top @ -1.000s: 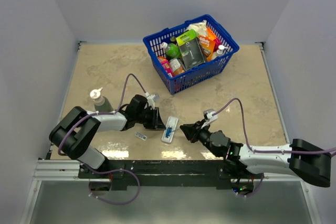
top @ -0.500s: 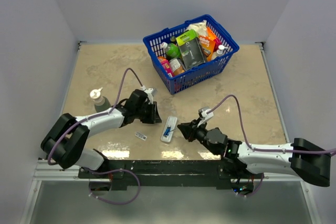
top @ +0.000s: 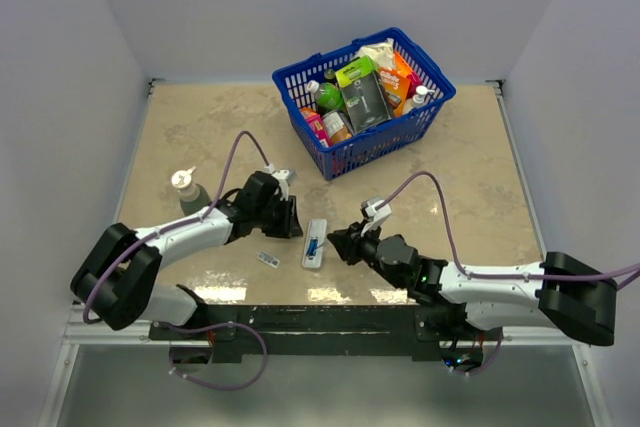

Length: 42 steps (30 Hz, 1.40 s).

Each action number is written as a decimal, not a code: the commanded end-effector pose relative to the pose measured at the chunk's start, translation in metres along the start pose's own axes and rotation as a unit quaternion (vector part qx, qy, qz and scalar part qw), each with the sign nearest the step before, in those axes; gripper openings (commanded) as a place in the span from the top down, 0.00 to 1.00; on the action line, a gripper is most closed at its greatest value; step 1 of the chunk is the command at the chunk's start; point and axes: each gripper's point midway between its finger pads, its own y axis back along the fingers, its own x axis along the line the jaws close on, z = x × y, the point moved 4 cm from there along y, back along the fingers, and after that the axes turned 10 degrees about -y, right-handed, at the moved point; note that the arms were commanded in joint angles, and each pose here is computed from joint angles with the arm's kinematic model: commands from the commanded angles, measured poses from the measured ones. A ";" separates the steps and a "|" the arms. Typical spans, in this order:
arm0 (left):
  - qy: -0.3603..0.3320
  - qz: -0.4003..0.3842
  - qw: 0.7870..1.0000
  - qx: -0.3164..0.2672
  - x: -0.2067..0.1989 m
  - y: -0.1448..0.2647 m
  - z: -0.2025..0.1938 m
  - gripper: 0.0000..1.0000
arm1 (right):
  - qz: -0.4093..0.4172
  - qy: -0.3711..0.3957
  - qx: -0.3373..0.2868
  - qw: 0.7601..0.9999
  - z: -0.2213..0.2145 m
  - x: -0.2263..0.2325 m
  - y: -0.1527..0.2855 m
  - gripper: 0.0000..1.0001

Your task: Unload the batteries from the remote control

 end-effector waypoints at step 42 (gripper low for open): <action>-0.008 0.041 0.998 -0.046 0.000 0.015 0.027 0.72 | 0.019 0.067 -0.020 0.997 0.028 0.025 -0.012 1.00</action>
